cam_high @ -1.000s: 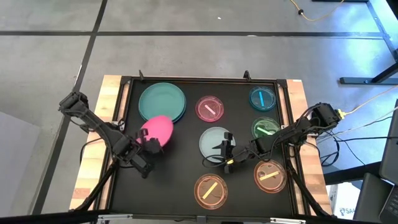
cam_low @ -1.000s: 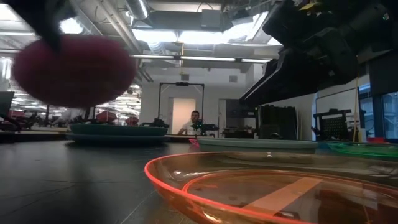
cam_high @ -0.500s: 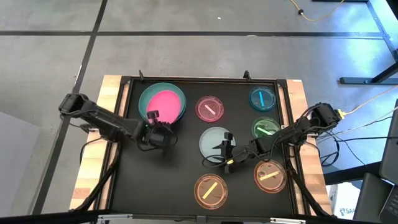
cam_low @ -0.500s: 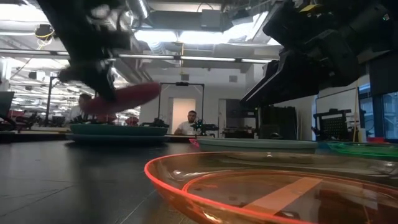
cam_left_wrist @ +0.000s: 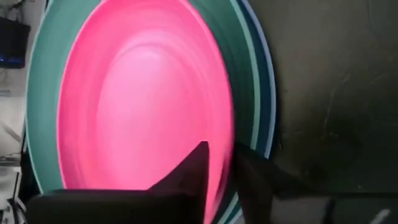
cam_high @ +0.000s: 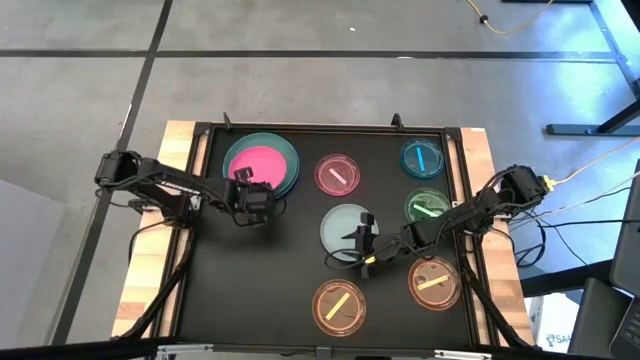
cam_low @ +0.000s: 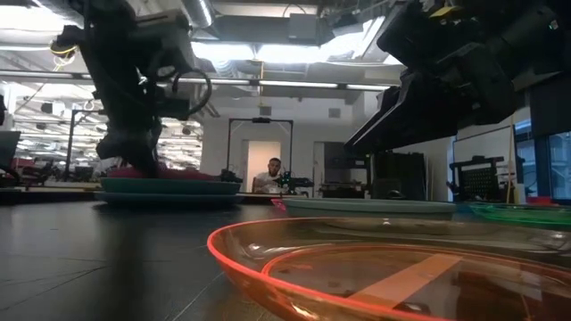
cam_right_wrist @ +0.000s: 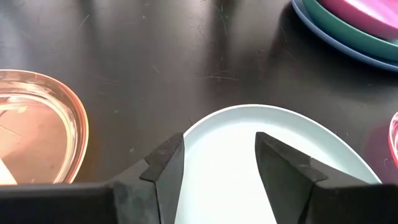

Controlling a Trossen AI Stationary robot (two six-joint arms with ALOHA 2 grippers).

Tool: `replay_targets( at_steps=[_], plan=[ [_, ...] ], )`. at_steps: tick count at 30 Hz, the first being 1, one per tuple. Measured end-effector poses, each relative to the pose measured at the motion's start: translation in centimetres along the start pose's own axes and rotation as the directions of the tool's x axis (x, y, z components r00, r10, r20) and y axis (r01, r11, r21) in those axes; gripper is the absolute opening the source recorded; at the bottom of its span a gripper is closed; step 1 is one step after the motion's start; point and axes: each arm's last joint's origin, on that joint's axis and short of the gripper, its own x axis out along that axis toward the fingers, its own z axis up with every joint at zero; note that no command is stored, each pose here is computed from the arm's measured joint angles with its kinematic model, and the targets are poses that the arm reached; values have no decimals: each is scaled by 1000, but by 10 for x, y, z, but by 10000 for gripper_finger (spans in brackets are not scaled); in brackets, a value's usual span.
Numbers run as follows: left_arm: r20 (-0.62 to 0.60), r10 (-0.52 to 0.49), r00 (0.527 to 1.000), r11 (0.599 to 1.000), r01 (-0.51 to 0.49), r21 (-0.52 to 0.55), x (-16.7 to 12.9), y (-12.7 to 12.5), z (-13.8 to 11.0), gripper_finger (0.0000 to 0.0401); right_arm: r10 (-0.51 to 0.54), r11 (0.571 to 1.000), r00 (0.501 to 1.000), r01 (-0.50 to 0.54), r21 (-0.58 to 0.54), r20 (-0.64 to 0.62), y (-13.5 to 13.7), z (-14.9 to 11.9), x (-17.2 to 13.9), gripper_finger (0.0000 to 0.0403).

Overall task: Stack plastic plates
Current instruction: Stack the pink plate on top of the green plate, then stack the gray plate on top of the pink plate

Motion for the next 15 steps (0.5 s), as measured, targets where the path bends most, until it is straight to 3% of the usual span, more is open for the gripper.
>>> replay_targets(
  at_steps=[5, 9, 12, 15],
  plan=[
    [78, -35, 996, 999, 34, 8, -20, -2, 22, 113, -2, 1000, 1000, 2, 0, 0, 0, 0, 0, 188],
    [213, -85, 973, 996, 87, 3, -46, -9, 44, 123, 0, 1000, 1000, 0, 3, -7, 0, -1, 0, 188],
    [339, -203, 919, 979, 201, 42, -61, -23, 56, 123, 18, 1000, 1000, -18, -7, -20, 4, -1, -4, 188],
    [437, -374, 818, 927, 350, 137, -71, -40, 64, 122, 49, 998, 999, -50, -32, -14, 13, 1, -14, 188]
  ],
)
